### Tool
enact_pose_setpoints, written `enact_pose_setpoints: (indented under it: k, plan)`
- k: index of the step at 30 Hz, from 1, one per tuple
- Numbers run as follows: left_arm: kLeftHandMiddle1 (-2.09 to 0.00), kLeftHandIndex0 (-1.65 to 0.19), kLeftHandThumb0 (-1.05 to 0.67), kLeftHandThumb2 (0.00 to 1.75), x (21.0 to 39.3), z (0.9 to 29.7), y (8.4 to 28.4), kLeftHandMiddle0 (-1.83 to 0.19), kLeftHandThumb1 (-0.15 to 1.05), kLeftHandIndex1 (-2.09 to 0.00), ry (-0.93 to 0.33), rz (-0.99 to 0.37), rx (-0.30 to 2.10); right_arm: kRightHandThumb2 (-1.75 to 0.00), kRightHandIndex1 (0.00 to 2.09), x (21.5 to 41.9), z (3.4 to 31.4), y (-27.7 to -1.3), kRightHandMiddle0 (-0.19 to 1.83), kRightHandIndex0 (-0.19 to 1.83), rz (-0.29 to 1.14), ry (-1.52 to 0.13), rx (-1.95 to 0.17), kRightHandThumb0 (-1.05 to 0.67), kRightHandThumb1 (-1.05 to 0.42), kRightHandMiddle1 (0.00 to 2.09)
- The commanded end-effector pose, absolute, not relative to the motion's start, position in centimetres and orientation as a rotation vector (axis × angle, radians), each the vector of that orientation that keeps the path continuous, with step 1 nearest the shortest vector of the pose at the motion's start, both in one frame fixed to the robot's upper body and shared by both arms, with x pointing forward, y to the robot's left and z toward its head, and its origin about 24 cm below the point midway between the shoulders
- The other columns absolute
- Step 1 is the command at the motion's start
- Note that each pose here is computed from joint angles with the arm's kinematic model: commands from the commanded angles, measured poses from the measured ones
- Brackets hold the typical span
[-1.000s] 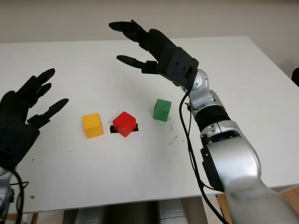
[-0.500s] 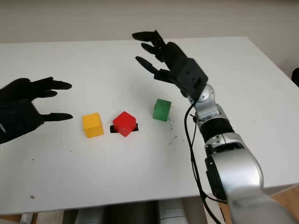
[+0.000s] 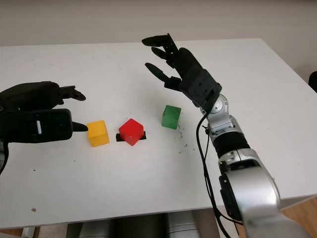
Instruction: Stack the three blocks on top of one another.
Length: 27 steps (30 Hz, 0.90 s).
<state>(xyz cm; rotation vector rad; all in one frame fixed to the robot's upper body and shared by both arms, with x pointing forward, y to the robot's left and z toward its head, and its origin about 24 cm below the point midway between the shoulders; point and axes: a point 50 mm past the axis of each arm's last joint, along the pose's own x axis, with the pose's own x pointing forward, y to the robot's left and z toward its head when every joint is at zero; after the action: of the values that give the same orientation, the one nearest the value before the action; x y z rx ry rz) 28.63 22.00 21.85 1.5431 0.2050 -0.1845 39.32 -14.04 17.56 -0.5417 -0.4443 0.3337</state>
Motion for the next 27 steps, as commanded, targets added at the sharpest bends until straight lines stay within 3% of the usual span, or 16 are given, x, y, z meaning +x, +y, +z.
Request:
enact_pose_setpoints:
  k: [1, 3, 7, 11, 13, 14, 15, 16, 19, 24, 27]
  plan:
    - [-1.75, 0.19, -1.04, 0.23, 28.8, 22.4, 21.7, 0.19, 1.05, -1.56, 0.183, -0.181, 1.551, -0.47, 0.15, 39.2, 18.1, -14.1, -0.07, 0.24, 0.322, -0.478, -0.546, -0.67, -1.05, 1.0]
    - [-1.79, 0.19, -1.04, 0.23, 28.8, 22.3, 21.7, 0.19, 1.05, -1.63, 0.185, -0.196, 1.553, -0.47, 0.15, 39.2, 18.0, -14.1, -0.07, 0.25, 0.313, -0.478, -0.543, -0.66, -1.05, 1.0]
    - [-1.78, 0.19, -1.04, 0.24, 28.7, 22.2, 21.7, 0.19, 1.05, -1.47, 0.189, -0.233, 1.55, -0.47, 0.14, 39.2, 17.7, -14.0, -0.07, 0.24, 0.301, -0.463, -0.522, -0.66, -1.05, 0.97]
    - [-1.4, 0.19, -1.03, 0.21, 28.7, 22.1, 21.5, 0.19, 1.05, -1.09, 0.213, -0.268, 1.511, -0.48, 0.14, 39.2, 17.3, -13.8, -0.12, 0.24, 0.296, -0.435, -0.499, -0.67, -1.05, 0.92]
    - [-1.31, 0.19, -1.03, 0.2, 28.7, 22.1, 21.4, 0.19, 1.05, -1.0, 0.224, -0.278, 1.5, -0.5, 0.13, 39.2, 17.1, -13.8, -0.13, 0.24, 0.294, -0.425, -0.493, -0.68, -1.05, 0.88]
    - [-1.34, 0.19, -1.02, 0.19, 28.6, 22.0, 21.3, 0.19, 1.05, -1.03, 0.219, -0.281, 1.493, -0.5, 0.13, 39.2, 16.9, -13.8, -0.13, 0.23, 0.294, -0.414, -0.49, -0.68, -1.05, 0.85]
    - [-1.49, 0.19, -1.03, 0.18, 28.5, 22.0, 21.3, 0.19, 1.05, -1.27, 0.215, -0.282, 1.487, -0.52, 0.1, 39.2, 16.8, -13.8, -0.12, 0.19, 0.293, -0.406, -0.488, -0.69, -1.05, 0.72]
    - [-1.54, 0.19, -1.03, 0.17, 28.4, 21.9, 21.2, 0.19, 1.05, -1.36, 0.205, -0.284, 1.488, -0.52, 0.09, 39.2, 16.6, -13.8, -0.11, 0.18, 0.304, -0.382, -0.466, -0.7, -1.05, 0.66]
    - [-1.61, 0.19, -1.04, 0.17, 28.3, 21.7, 20.9, 0.19, 1.05, -1.49, 0.194, -0.285, 1.497, -0.53, 0.02, 39.2, 16.2, -13.8, -0.18, 0.04, 0.33, -0.332, -0.406, -0.73, -1.05, 0.45]
    - [-1.32, 0.19, -1.03, 0.15, 28.0, 21.2, 20.3, 0.19, 1.05, -1.17, 0.194, -0.287, 1.536, -0.55, 0.0, 38.7, 15.1, -14.5, -0.19, -0.1, 0.321, -0.261, -0.294, -0.74, -1.05, 0.16]
    - [-1.28, 0.19, -1.02, 0.15, 28.0, 20.9, 20.2, 0.19, 1.05, -1.08, 0.184, -0.287, 1.553, -0.55, 0.01, 38.4, 14.8, -14.9, -0.18, -0.12, 0.307, -0.234, -0.271, -0.74, -1.05, 0.13]
